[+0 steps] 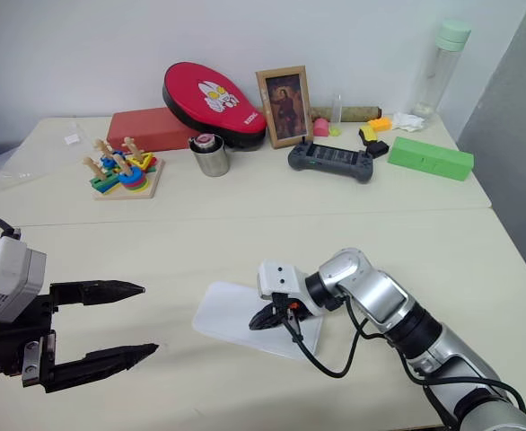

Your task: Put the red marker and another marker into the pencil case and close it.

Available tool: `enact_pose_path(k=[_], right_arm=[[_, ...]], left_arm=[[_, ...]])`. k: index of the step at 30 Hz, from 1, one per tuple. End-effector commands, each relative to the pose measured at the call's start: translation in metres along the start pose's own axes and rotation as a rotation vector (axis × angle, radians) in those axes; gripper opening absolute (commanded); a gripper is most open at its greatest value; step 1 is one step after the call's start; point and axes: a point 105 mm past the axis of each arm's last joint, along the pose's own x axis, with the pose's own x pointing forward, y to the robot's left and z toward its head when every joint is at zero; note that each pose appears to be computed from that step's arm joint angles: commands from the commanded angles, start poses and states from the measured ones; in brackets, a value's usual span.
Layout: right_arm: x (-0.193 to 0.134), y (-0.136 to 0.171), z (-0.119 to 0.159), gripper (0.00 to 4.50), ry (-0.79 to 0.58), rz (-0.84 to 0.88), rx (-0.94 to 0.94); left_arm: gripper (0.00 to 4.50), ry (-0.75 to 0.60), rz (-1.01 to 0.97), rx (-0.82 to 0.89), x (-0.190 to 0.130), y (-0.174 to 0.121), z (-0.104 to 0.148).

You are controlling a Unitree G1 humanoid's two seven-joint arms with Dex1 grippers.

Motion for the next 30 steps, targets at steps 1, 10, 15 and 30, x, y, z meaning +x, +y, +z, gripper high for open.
enact_pose_path(k=[1, 10, 15, 30], right_arm=[[-0.002, -0.003, -0.007, 0.01, 0.020, -0.022, 0.036], [-0.031, -0.005, 0.019, 0.01, -0.075, -0.057, 0.026], [-0.050, -0.001, 0.020, 0.01, -0.086, -0.103, 0.025], [-0.120, -0.006, -0.034, 0.01, -0.049, -0.516, 0.214]], left_arm=[[4.50, -0.013, 0.015, 0.034, -0.003, 0.000, 0.007], [4.50, -0.054, 0.034, 0.002, 0.007, 0.003, 0.000], [4.50, -0.061, 0.081, -0.052, 0.014, 0.008, -0.015], [4.50, -0.145, 0.550, -0.173, 0.027, 0.061, -0.064]])
